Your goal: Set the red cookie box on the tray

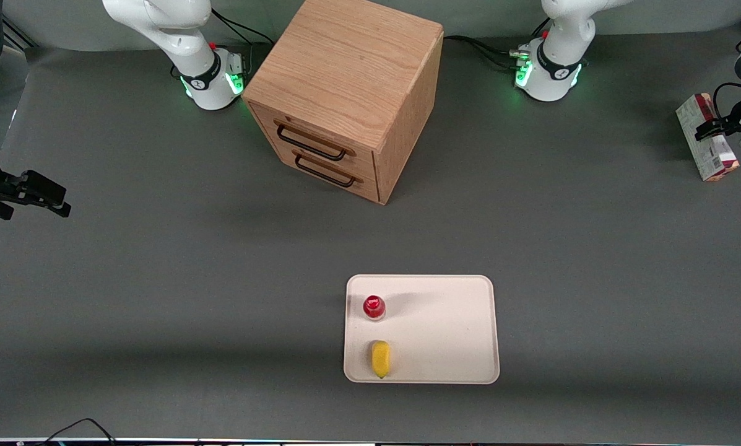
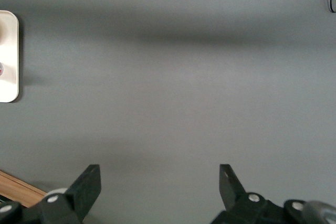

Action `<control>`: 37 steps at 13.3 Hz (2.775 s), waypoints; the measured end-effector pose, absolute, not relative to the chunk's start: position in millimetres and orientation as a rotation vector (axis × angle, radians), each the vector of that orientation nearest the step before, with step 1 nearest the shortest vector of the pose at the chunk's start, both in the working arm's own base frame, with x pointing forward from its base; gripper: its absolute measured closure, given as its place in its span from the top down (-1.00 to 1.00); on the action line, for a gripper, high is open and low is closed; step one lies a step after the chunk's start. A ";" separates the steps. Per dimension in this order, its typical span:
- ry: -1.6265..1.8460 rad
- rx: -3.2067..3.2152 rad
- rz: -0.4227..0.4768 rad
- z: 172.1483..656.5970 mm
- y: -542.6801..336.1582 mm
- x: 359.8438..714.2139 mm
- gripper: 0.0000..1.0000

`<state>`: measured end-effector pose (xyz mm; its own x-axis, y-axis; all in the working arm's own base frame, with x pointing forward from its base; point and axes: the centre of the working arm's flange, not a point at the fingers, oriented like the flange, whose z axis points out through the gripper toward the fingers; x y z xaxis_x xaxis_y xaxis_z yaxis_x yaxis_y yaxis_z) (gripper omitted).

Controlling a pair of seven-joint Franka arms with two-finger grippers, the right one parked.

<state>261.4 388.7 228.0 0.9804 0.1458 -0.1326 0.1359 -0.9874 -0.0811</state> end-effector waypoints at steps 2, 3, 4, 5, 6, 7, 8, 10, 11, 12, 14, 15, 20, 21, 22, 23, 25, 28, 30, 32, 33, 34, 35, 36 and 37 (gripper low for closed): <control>-0.220 -3.056 0.216 226.8 389.0 260.0 0.37; -0.220 -3.056 0.216 226.8 388.9 259.9 0.20; -0.218 -3.057 0.216 226.8 388.8 260.0 -0.07; -0.214 -3.057 0.216 226.6 388.5 260.4 -0.35; -0.208 -3.058 0.216 226.4 387.7 261.4 -0.55; -0.201 -3.059 0.216 226.2 386.8 262.6 -0.80; -0.192 -3.060 0.216 226.1 385.8 264.2 -0.90; -0.146 -3.063 0.210 227.7 382.5 272.7 -0.90; -0.113 -3.070 0.211 231.2 380.3 281.3 -0.90; -0.076 -3.088 0.225 238.6 378.1 293.7 -0.90; 0.009 -3.128 0.255 270.9 372.0 332.8 -0.90; 0.078 -3.139 0.257 302.4 365.2 365.3 -0.90; 0.117 -3.126 0.247 420.2 286.7 492.6 -0.90; 0.088 -3.118 0.240 439.4 263.4 515.5 -0.90; 0.052 -3.111 0.226 454.2 240.1 536.8 -0.90; 0.013 -3.103 0.200 465.6 213.1 559.2 -0.90; -0.058 -3.094 0.142 475.5 151.8 598.5 -0.90; -0.122 -3.073 0.098 476.1 41.3 639.3 -0.90; -0.119 -3.058 0.120 466.2 -29.1 655.6 -0.90; -0.129 -3.065 0.146 449.5 -92.2 670.1 -0.90; -0.135 -3.075 0.147 439.9 -118.5 678.3 -0.90; -0.126 -3.085 0.148 430.0 -139.4 685.9 -0.90; -0.113 -3.092 0.150 419.9 -155.4 692.3 -0.90; -0.097 -3.097 0.156 409.9 -167.6 697.1 -0.90; -0.080 -3.100 0.161 400.0 -177.3 700.2 -0.90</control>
<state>700.2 -177.3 400.0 0.9933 0.0532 -0.1024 0.0495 -0.9980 -0.0388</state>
